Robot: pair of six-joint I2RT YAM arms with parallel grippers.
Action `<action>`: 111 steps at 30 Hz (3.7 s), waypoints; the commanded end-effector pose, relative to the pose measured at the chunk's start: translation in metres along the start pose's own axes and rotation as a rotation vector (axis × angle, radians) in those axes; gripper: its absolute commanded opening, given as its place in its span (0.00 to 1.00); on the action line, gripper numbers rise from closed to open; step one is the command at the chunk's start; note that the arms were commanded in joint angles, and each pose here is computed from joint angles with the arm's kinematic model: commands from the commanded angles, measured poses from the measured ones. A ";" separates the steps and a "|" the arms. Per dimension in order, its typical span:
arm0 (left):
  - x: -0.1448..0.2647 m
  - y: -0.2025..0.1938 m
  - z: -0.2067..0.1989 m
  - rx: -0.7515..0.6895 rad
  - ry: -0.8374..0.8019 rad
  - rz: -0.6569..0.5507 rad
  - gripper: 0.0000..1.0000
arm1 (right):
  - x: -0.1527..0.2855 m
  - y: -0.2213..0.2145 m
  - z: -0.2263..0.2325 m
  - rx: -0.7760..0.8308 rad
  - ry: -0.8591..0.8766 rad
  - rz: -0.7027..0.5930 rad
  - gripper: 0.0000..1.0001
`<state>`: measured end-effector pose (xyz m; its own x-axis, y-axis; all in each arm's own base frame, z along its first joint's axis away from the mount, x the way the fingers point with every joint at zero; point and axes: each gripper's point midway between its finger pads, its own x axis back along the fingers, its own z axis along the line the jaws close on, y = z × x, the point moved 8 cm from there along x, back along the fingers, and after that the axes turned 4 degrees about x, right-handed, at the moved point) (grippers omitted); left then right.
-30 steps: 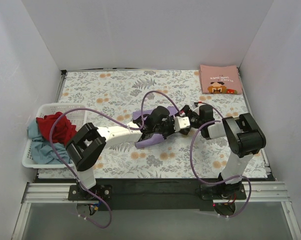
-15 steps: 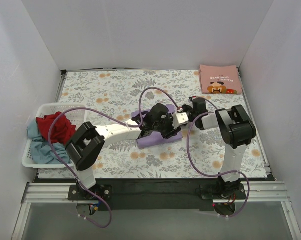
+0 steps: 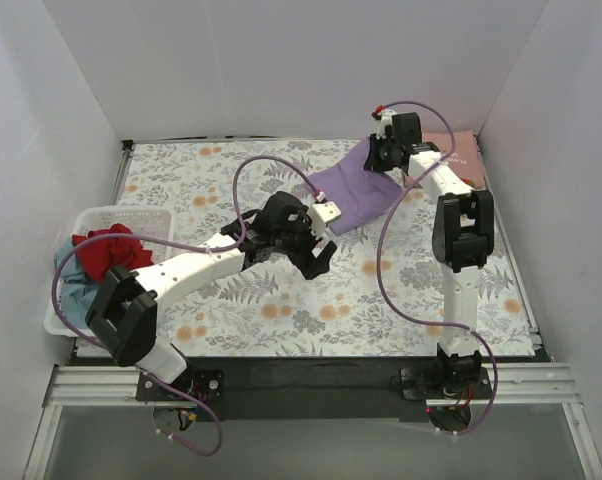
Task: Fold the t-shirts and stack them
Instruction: Neatly place the folded tshirt to the corner
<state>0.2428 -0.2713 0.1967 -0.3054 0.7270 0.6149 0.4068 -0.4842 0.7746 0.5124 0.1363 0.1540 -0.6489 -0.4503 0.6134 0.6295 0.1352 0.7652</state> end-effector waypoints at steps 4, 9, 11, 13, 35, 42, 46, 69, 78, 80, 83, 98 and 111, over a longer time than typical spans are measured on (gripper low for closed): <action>0.027 -0.027 -0.006 0.074 0.049 0.039 0.84 | 0.010 0.039 -0.056 0.272 -0.224 0.018 0.01; 0.036 -0.038 -0.005 0.081 0.065 0.028 0.85 | 0.032 0.078 -0.060 0.373 -0.309 -0.071 0.01; 0.037 -0.042 -0.005 0.083 0.073 0.033 0.86 | 0.039 0.087 -0.062 0.407 -0.346 -0.092 0.01; 0.038 -0.043 -0.005 0.082 0.072 0.030 0.86 | 0.051 0.099 -0.062 0.432 -0.381 -0.124 0.01; 0.039 -0.049 -0.003 0.065 0.094 0.036 0.87 | 0.113 0.163 -0.059 0.604 -0.560 -0.315 0.01; 0.039 -0.047 -0.001 0.049 0.106 0.033 0.87 | 0.125 0.167 -0.056 0.615 -0.575 -0.324 0.01; 0.040 -0.047 -0.001 0.046 0.106 0.033 0.87 | 0.131 0.169 -0.055 0.629 -0.579 -0.330 0.01; 0.032 -0.043 -0.001 0.055 0.080 0.067 0.87 | 0.104 0.141 -0.114 0.733 -0.564 -0.244 0.01; 0.028 -0.044 0.000 0.064 0.074 0.086 0.87 | 0.095 0.133 -0.148 0.815 -0.589 -0.226 0.01; 0.027 -0.043 0.000 0.064 0.070 0.085 0.87 | 0.090 0.131 -0.150 0.839 -0.590 -0.217 0.01; 0.024 -0.041 0.001 0.065 0.066 0.088 0.87 | 0.093 0.126 -0.167 0.848 -0.612 -0.194 0.01; 0.011 -0.039 0.005 0.075 0.058 0.127 0.87 | 0.082 0.092 -0.214 0.893 -0.608 -0.136 0.01; 0.025 -0.034 0.002 0.110 0.068 0.124 0.88 | 0.105 0.110 -0.263 0.888 -0.958 -0.201 0.91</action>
<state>0.2201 -0.2364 0.1603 -0.2663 0.5960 0.7576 0.5479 -0.5531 0.6276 0.6214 -0.1116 0.1801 -0.9360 0.1367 0.3245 0.2849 0.8355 0.4698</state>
